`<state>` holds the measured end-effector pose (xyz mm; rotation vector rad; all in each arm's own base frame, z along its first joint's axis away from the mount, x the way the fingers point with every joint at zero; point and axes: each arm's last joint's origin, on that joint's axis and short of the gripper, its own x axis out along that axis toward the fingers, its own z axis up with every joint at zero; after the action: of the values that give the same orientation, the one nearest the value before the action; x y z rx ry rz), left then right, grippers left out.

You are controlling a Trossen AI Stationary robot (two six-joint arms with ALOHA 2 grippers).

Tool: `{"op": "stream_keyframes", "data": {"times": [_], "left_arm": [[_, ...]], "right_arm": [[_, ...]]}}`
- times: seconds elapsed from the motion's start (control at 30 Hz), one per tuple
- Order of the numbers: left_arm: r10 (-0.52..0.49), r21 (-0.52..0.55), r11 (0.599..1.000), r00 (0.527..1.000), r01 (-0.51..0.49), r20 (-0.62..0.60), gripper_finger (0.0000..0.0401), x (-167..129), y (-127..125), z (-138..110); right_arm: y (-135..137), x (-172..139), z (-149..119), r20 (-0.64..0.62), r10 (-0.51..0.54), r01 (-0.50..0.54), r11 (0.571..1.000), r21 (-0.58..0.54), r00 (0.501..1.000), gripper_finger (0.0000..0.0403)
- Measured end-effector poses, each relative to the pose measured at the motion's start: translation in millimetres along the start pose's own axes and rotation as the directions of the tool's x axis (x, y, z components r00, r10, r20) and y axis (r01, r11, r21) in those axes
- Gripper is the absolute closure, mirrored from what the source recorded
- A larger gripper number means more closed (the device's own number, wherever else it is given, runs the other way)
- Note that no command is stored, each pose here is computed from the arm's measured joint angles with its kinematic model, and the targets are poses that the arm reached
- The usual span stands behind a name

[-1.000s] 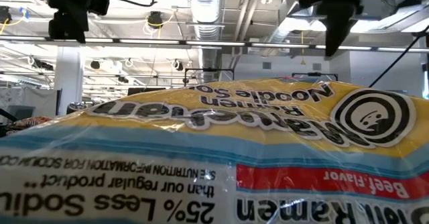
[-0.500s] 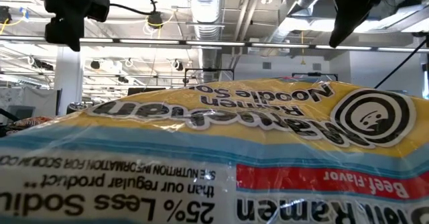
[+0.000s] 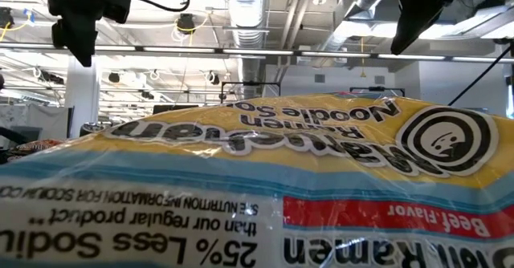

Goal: Sort Maruchan noodles
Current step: Put the black noodle pack into the gray bin

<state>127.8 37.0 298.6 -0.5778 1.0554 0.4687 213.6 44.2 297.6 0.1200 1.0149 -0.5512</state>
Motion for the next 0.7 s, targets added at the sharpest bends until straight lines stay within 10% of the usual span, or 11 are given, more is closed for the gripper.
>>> {"op": "stream_keyframes", "data": {"times": [0.7], "left_arm": [[0.124, -0.024, 0.991, 0.986, -0.128, -0.108, 0.0228, 86.5, 9.4, -39.8]], "right_arm": [[1.8, 0.2, -0.4, -0.035, 0.054, -0.056, 0.997, -0.059, 0.998, 0.0237]]}}
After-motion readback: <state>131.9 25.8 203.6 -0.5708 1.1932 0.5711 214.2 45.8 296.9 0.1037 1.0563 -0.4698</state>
